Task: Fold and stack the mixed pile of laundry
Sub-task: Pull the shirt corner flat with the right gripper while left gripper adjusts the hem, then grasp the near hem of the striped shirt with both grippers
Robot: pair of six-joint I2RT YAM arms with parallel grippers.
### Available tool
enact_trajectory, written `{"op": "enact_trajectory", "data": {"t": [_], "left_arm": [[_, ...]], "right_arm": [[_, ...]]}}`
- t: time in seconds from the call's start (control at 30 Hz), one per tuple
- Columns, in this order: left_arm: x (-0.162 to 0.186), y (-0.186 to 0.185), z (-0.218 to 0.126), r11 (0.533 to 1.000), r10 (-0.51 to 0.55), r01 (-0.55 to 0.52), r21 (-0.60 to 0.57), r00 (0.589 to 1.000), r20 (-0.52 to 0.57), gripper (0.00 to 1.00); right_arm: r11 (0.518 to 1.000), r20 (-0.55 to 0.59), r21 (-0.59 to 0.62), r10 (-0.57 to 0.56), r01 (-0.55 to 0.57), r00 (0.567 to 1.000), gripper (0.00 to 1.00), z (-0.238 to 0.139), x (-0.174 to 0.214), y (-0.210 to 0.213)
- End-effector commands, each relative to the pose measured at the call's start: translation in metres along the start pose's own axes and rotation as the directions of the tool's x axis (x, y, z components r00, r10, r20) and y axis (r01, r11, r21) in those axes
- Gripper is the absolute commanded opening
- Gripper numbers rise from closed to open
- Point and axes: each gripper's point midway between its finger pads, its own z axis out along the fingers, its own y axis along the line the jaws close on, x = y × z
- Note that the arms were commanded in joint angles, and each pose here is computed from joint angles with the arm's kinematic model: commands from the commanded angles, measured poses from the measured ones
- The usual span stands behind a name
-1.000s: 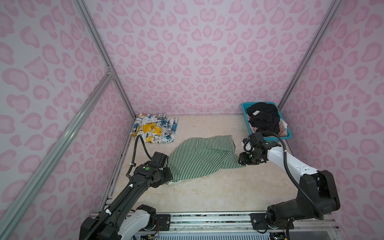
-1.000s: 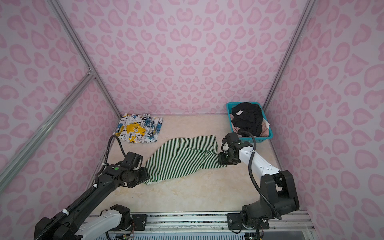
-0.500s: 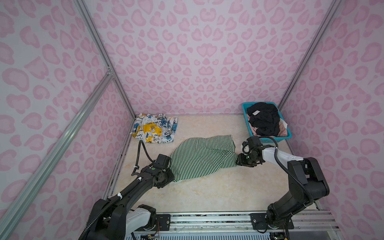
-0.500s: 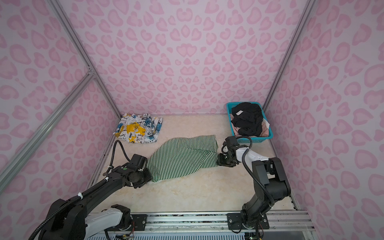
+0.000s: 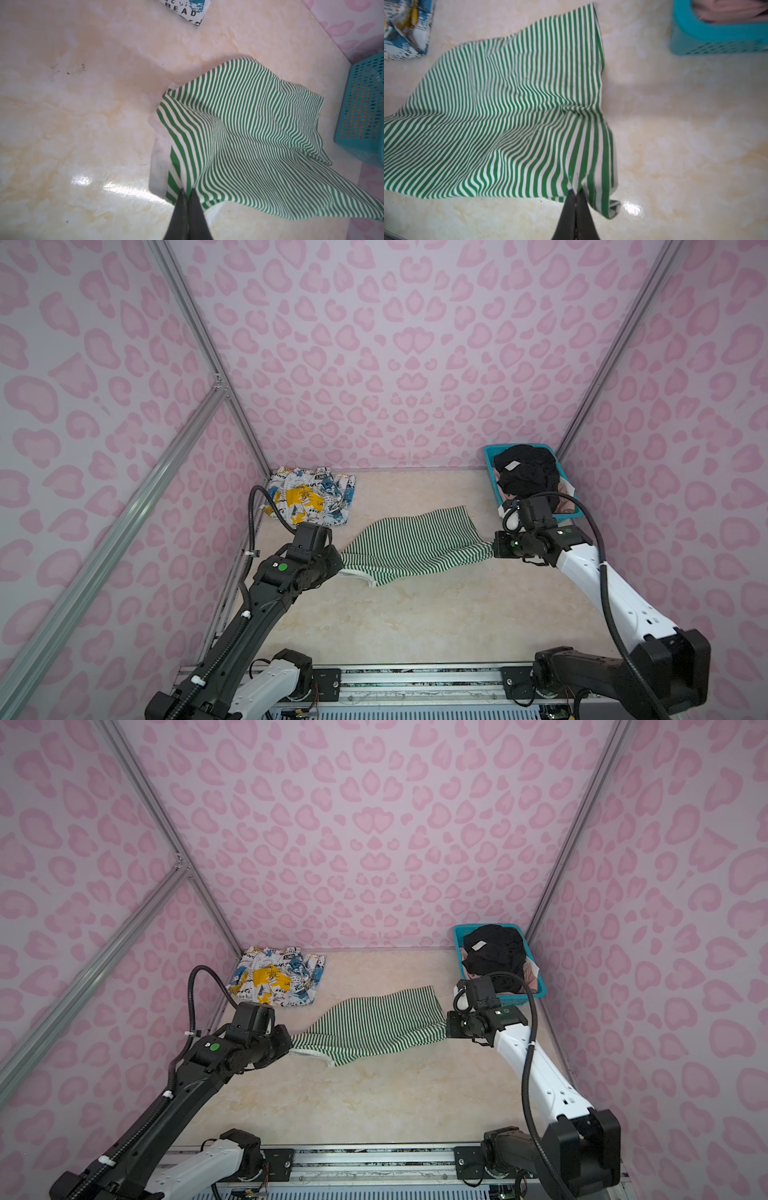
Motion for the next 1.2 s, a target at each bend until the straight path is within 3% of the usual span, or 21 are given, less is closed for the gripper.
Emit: {"op": "enact_trajectory", "data": {"t": [0.0,0.1,0.27,0.3,0.4,0.6,0.73,0.9,1.03,1.17], "left_arm": [[0.014,0.016,-0.012,0.996,0.05,-0.055,-0.071,0.996,-0.071,0.02],[0.001,0.023,-0.001,0.99,0.064,-0.067,-0.127,0.998,-0.026,0.02],[-0.017,0.032,0.05,0.98,0.067,-0.062,-0.191,0.998,0.02,0.02],[-0.02,0.03,0.061,0.982,0.063,-0.058,-0.181,0.998,0.021,0.04],[-0.026,0.029,0.085,0.98,0.055,-0.056,-0.191,0.998,-0.012,0.25],[-0.036,0.022,0.077,0.98,0.056,-0.059,-0.191,0.998,-0.018,0.57],[-0.014,0.008,0.072,0.992,0.085,-0.095,-0.081,0.99,-0.117,0.57],[0.039,-0.019,0.082,0.986,0.151,-0.129,0.107,0.961,-0.232,0.56],[0.069,-0.029,0.097,0.974,0.218,-0.191,0.125,0.939,-0.264,0.55],[0.077,-0.035,0.114,0.97,0.24,-0.216,0.114,0.931,-0.275,0.52]], "right_arm": [[0.997,-0.022,0.079,-0.008,0.01,1.0,0.0,-0.022,0.013,-0.012],[0.997,-0.039,0.08,-0.015,0.018,0.999,0.0,-0.01,0.008,-0.014],[0.999,-0.173,0.048,0.029,-0.021,0.985,0.0,0.062,0.013,-0.021],[0.999,-0.207,0.043,0.038,-0.029,0.978,0.06,0.077,0.016,-0.022],[0.998,-0.274,0.055,0.053,-0.039,0.96,0.3,0.102,0.022,-0.026],[0.995,-0.241,0.101,0.035,-0.011,0.97,0.44,0.075,0.029,-0.031],[0.996,-0.233,0.086,0.052,-0.033,0.971,0.48,0.065,0.047,-0.034],[0.992,-0.258,0.03,0.127,-0.123,0.958,0.47,0.081,0.061,-0.038],[0.988,-0.273,-0.008,0.147,-0.155,0.951,0.46,0.097,0.063,-0.034],[0.986,-0.283,-0.014,0.155,-0.166,0.947,0.45,0.113,0.065,-0.036]]}}
